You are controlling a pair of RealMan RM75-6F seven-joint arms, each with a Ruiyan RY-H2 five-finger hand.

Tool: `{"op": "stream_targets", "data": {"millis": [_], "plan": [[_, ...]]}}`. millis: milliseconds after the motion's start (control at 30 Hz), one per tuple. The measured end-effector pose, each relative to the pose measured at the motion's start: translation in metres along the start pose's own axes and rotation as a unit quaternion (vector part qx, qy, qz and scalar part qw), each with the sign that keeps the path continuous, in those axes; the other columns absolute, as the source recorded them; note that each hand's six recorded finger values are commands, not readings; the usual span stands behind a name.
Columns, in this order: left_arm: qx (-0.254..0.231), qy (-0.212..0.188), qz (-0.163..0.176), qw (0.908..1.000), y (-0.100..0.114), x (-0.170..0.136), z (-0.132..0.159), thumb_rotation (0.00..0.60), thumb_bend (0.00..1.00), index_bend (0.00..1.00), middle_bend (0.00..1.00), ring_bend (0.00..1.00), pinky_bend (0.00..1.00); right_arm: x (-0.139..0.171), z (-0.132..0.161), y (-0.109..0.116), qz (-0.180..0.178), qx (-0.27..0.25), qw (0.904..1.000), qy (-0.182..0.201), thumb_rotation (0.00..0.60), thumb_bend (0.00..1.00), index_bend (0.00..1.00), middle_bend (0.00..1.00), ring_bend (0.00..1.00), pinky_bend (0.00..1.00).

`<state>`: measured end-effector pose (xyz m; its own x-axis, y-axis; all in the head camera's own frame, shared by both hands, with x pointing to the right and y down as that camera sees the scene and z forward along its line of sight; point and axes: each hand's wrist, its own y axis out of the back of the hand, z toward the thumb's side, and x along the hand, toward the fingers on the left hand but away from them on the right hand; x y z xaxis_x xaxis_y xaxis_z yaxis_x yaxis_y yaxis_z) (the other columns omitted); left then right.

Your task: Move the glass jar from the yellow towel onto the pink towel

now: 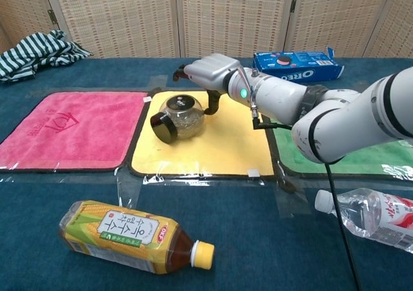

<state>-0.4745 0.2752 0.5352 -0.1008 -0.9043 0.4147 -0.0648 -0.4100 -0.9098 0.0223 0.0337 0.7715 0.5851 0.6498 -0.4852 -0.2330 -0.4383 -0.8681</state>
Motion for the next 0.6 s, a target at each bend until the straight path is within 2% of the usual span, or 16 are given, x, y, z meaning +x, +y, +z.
{"op": "stream_targets", "data": {"millis": [333,467,600], "plan": [[0.000,-0.003,0.002,1.0000,0.001,-0.001,0.001,0.600,0.83,0.29,0.17,0.16,0.02,-0.006,0.033,0.009,-0.019,-0.012,0.9995,0.022,0.600,0.07,0.13,0.13,0.19,0.23],[0.000,-0.007,0.003,1.0000,0.003,0.001,0.002,0.600,0.83,0.29,0.17,0.16,0.02,-0.004,0.036,0.012,-0.028,-0.012,0.9991,0.028,0.600,0.07,0.13,0.13,0.19,0.23],[-0.001,-0.013,0.002,0.9999,0.003,0.005,0.003,0.600,0.83,0.29,0.17,0.16,0.02,0.002,0.027,0.013,-0.039,-0.001,0.9987,0.033,0.600,0.07,0.13,0.13,0.19,0.24]]}}
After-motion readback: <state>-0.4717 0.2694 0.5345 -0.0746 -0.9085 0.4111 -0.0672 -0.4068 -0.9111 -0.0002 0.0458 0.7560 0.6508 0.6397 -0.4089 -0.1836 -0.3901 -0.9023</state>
